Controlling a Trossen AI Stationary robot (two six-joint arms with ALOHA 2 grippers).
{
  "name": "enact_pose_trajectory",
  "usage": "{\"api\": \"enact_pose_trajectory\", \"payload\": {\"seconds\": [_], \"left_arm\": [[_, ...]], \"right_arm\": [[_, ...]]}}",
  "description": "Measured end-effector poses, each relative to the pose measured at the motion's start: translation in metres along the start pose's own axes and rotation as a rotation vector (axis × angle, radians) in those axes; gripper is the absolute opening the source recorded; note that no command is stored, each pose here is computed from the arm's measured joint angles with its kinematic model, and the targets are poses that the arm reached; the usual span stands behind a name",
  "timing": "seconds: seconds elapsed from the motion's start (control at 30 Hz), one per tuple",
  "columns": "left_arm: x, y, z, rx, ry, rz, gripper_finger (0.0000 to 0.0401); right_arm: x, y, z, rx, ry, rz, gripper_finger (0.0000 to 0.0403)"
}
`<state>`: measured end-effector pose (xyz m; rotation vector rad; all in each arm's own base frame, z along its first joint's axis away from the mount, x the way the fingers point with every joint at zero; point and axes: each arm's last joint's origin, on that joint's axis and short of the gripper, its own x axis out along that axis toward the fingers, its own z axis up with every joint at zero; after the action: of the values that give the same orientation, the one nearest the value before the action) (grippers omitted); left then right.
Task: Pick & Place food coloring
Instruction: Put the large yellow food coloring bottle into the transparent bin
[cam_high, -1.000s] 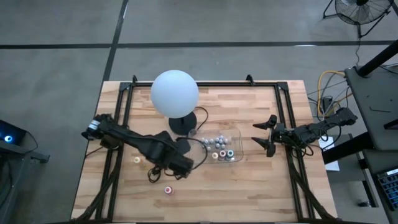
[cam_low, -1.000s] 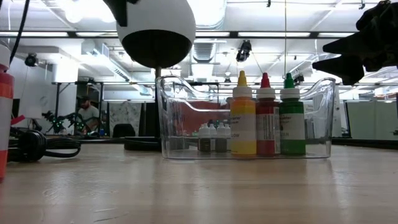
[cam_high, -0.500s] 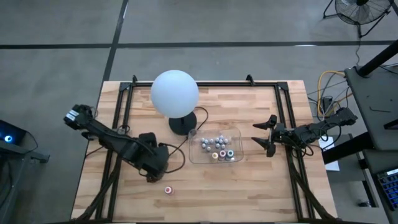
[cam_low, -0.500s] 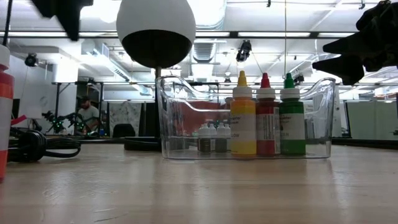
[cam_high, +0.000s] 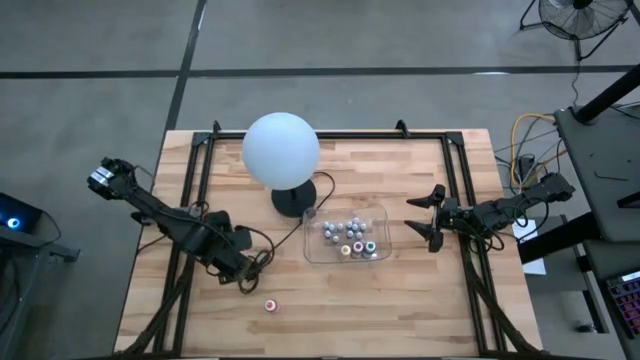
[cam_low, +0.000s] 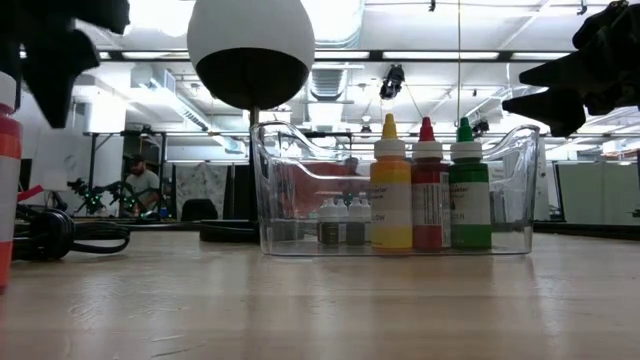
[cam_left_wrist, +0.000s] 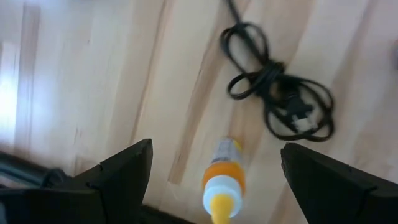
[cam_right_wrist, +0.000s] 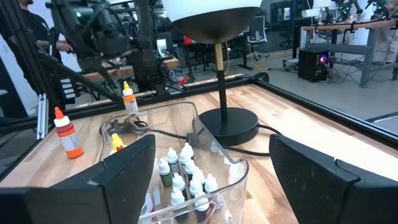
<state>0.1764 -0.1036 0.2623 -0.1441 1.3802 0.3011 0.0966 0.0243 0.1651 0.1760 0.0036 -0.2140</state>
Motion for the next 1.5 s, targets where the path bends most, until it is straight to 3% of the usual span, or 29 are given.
{"api": "enact_pose_trajectory", "payload": {"seconds": [0.23,0.7,1.0,1.2,1.5], "left_arm": [[0.017,0.004,-0.012,-0.051,0.027,0.029,0.0323],[0.036,0.003,-0.033,-0.119,0.092,-0.019,0.0323],[0.041,0.001,-0.035,-0.126,0.099,-0.048,0.0316],[0.041,0.001,-0.035,-0.143,0.103,-0.047,0.0259],[0.041,0.001,-0.035,-0.152,0.112,-0.050,0.0129]], "right_arm": [[0.000,0.000,0.000,0.000,0.000,-0.001,0.0297],[0.000,0.000,0.000,0.000,0.001,0.000,0.0310],[0.000,0.000,0.000,0.000,0.000,0.000,0.0303],[0.000,0.000,0.000,0.000,0.000,0.000,0.0297],[0.000,0.000,0.000,0.000,0.000,0.001,0.0305]]}}
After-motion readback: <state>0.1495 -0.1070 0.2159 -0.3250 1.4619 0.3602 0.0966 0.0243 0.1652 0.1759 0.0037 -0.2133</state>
